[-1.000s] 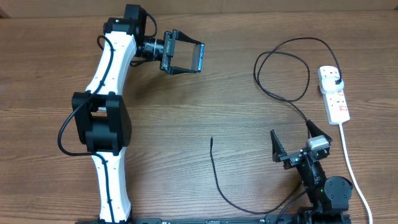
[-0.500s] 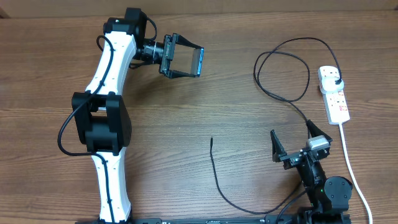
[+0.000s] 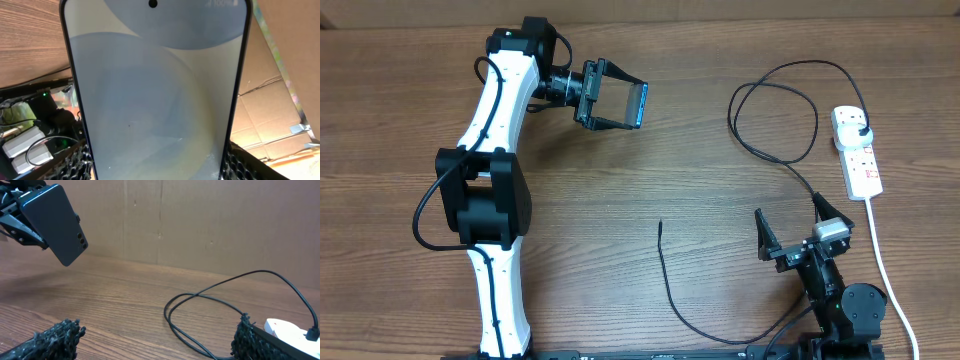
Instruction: Plug charger to phone and switch on socket
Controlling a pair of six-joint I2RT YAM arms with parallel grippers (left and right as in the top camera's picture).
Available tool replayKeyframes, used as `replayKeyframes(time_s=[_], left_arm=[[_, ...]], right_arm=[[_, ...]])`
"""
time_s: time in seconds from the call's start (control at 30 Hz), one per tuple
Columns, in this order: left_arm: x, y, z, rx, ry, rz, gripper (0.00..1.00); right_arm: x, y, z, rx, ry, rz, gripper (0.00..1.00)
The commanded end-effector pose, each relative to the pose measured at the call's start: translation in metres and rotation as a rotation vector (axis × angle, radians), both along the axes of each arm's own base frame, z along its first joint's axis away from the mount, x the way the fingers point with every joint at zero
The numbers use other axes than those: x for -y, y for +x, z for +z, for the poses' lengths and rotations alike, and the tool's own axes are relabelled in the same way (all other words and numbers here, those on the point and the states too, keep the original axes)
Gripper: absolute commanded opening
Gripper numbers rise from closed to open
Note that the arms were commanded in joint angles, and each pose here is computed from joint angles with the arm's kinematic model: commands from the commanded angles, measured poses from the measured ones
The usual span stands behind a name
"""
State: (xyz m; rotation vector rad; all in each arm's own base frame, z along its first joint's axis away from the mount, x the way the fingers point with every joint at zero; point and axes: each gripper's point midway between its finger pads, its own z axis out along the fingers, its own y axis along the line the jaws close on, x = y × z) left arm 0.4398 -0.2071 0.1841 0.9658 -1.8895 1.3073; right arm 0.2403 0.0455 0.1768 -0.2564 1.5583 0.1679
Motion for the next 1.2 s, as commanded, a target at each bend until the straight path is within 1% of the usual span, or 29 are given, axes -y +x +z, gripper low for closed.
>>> replayKeyframes(time_s=[0.0,0.2,0.33,0.4,0.6,0.8,0.93,0.97,1.0,1.07,1.17], left_arm=[[0.002,0.001,0.018,0.075,-0.045,-0.014,0.04],[0.004,-0.001,0.018,0.093,-0.045,-0.027,0.04],[0.004,-0.002,0.012,0.156,-0.015,-0.053,0.04],[0.004,-0.003,0.003,0.165,0.036,-0.067,0.04],[0.009,-0.013,-0.030,0.186,0.249,-0.136,0.04],[0.018,-0.026,-0.046,0.195,0.362,-0.203,0.04],[0.013,-0.030,-0.060,0.197,0.468,-0.234,0.04],[0.008,-0.031,-0.065,0.200,0.517,-0.245,0.04],[0.007,-0.031,-0.068,0.203,0.537,-0.248,0.04],[0.003,-0.030,-0.071,0.200,0.566,-0.247,0.04],[0.000,-0.029,-0.073,0.183,0.593,-0.233,0.04]], right_arm=[[-0.001,0.000,-0.002,0.005,-0.001,0.003,1.00],[-0.001,0.000,-0.002,0.005,-0.001,0.003,1.00],[-0.001,0.000,-0.002,0.005,-0.001,0.003,1.00],[-0.001,0.000,-0.002,0.005,-0.001,0.003,1.00],[-0.001,0.000,0.000,0.012,-0.001,0.003,1.00],[-0.001,0.000,0.001,0.015,-0.001,0.002,1.00],[-0.005,-0.002,0.020,0.095,-0.002,0.027,1.00],[-0.012,-0.007,0.037,0.168,-0.004,0.072,1.00],[-0.014,-0.009,0.044,0.193,0.010,0.083,1.00],[-0.013,-0.011,0.057,0.218,0.101,0.093,1.00],[-0.013,-0.013,0.064,0.191,0.249,0.112,1.00]])
